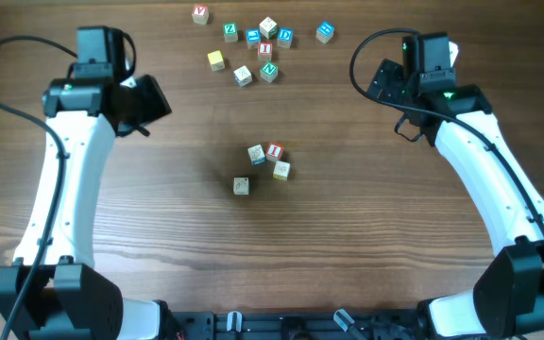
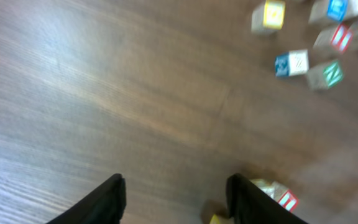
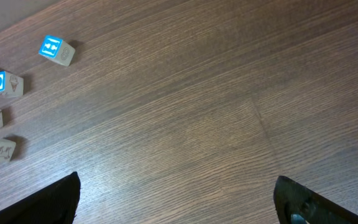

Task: Form a circle
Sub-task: 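Reach the left gripper forward to the airplane block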

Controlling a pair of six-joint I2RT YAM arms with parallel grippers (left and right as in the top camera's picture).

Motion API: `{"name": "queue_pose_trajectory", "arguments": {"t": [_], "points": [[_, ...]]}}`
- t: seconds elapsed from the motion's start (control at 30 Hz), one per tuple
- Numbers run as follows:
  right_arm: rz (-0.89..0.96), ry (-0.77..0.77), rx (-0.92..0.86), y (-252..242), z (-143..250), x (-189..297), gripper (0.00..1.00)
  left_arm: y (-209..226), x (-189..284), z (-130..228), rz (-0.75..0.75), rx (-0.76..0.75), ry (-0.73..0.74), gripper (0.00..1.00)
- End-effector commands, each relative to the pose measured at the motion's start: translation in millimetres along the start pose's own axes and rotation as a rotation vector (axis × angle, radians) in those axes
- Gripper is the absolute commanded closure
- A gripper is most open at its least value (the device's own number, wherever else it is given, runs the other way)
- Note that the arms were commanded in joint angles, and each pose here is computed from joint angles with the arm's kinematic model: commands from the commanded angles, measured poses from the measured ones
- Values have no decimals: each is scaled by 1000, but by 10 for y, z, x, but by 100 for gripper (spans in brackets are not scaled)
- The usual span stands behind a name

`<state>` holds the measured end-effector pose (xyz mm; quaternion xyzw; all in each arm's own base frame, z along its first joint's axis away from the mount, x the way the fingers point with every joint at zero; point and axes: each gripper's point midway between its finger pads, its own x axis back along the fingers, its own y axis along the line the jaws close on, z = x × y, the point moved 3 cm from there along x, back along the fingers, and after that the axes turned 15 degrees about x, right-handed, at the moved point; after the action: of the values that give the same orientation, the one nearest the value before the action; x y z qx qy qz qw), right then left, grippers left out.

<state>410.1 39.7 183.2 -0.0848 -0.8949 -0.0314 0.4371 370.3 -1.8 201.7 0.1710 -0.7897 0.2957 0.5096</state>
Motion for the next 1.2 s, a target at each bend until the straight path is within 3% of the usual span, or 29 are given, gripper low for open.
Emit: {"name": "queue_pose_trajectory", "arguments": {"t": [0.0,0.47,0.77,1.17], "points": [[13,-4,12,-14,-8,-9,0,15,-212,341,-38,-63,99,48],[13,-4,13,-14,-8,-9,0,174,-696,804,-69,-154,153,47],[13,-4,12,-14,-8,-9,0,64,-847,1079,-29,-300,164,56],[13,-4,13,-14,-8,-9,0,-106,-890,1777,-15,-496,252,45]]}}
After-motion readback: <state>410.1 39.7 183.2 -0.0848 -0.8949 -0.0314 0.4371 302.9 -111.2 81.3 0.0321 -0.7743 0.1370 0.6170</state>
